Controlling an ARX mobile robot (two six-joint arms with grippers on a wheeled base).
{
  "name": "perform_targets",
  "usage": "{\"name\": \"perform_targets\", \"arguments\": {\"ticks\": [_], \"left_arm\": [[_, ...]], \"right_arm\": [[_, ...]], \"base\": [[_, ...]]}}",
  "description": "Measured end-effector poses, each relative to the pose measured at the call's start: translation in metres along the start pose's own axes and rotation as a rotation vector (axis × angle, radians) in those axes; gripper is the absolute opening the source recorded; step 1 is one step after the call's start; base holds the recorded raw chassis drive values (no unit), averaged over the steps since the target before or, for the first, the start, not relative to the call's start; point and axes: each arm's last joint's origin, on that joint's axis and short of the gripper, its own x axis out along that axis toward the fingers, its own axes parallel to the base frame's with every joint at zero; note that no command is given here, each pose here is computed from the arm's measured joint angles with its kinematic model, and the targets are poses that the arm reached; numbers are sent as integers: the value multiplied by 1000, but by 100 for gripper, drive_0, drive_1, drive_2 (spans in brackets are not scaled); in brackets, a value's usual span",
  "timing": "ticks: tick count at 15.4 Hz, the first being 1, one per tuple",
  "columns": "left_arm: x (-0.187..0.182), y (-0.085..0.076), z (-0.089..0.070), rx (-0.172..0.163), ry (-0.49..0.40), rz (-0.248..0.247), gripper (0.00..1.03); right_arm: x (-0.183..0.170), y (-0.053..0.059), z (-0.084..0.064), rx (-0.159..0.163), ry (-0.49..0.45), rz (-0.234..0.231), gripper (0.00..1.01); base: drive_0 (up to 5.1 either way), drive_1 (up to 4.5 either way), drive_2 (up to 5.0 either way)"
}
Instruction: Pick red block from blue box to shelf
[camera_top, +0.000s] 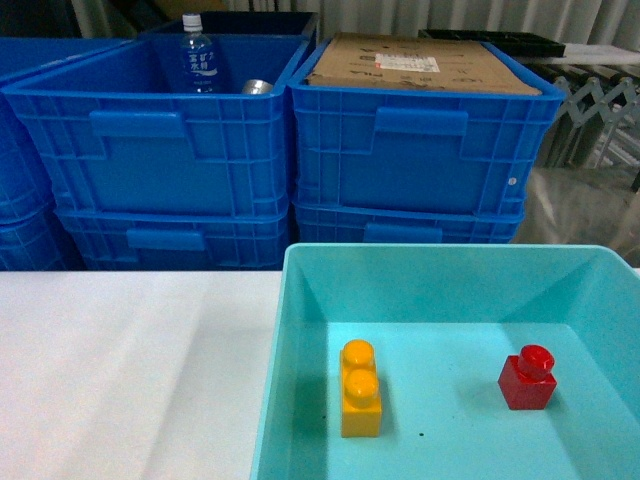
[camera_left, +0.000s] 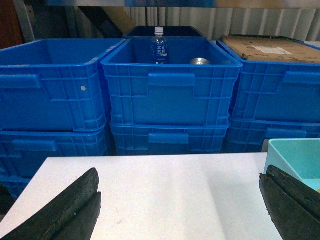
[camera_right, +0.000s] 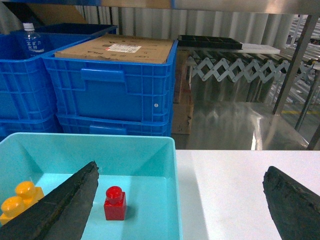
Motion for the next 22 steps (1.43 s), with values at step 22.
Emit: {"name": "perform_targets", "arguments": {"ticks": [22], "left_arm": [[0, 0, 0, 0, 0, -2, 98]], "right_arm": [[146, 62, -2, 55, 373, 185, 98]], "base": [[0, 0, 0]]}}
